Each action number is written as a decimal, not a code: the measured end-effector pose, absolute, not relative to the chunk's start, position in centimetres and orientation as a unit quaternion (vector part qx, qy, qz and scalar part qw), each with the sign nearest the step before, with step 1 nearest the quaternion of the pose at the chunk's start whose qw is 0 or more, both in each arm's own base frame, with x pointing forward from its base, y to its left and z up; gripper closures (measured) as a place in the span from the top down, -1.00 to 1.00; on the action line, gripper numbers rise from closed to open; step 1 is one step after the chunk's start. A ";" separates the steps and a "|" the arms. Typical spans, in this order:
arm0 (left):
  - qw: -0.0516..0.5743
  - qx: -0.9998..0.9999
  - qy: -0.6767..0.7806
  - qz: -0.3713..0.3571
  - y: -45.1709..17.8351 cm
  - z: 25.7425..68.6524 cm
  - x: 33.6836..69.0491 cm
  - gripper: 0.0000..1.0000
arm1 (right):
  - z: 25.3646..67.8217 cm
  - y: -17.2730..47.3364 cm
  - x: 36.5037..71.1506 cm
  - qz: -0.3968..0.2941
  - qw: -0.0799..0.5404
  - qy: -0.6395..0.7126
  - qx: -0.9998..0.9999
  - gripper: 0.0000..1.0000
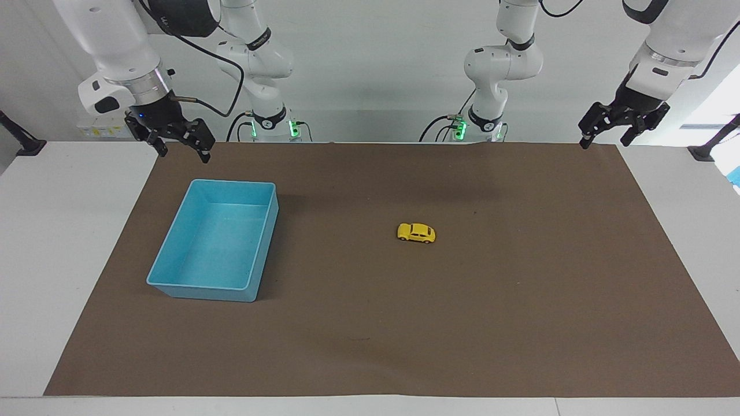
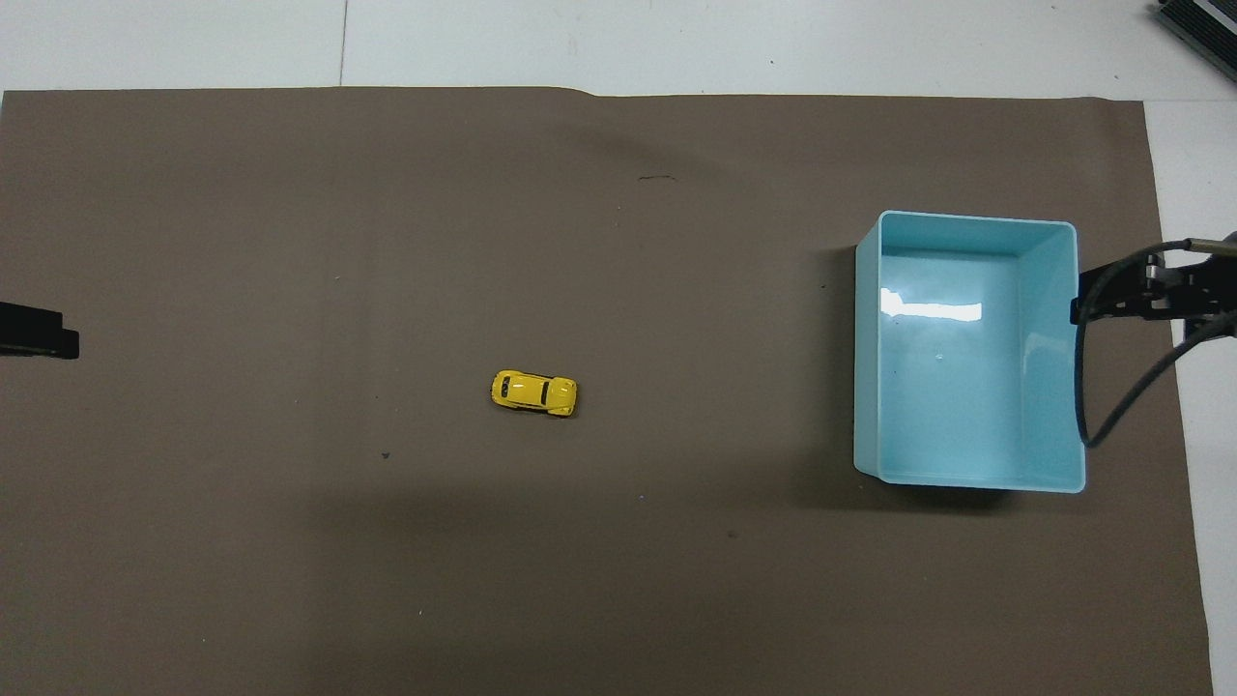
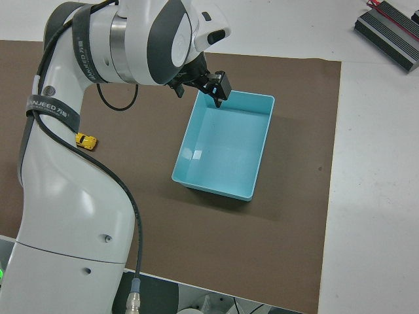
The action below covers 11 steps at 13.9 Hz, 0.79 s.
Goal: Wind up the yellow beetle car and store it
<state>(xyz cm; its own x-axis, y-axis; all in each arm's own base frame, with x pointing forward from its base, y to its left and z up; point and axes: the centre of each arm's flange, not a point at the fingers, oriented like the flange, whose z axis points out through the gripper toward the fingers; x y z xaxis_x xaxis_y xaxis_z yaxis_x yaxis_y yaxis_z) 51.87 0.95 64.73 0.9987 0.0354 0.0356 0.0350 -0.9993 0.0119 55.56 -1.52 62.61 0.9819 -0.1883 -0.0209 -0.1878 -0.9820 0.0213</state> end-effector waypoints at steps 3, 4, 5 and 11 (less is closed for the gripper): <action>0.006 1.000 0.018 0.017 1.0 64.7 51.9 1.00 | 62.6 -1.5 55.6 -0.011 0.010 -0.095 0.995 1.00; 0.006 1.000 0.017 0.017 0.9 64.7 51.9 1.00 | 62.6 -1.5 55.6 -0.011 0.010 -0.095 0.995 1.00; 0.005 1.000 0.016 0.017 0.7 64.7 51.9 1.00 | 62.6 -1.5 55.6 -0.011 0.010 -0.095 0.995 1.00; 0.005 1.000 0.012 0.018 0.3 64.8 51.8 1.00 | 62.6 -1.5 55.6 -0.011 0.010 -0.095 0.995 1.00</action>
<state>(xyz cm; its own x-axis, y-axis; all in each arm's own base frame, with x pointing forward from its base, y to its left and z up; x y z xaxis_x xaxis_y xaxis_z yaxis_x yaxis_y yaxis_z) 51.79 0.28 64.81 0.9991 0.0236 0.0358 0.0232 -0.9997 0.0105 55.56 -1.54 62.61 0.9819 -0.1885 -0.0207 -0.1881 -0.9819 0.0221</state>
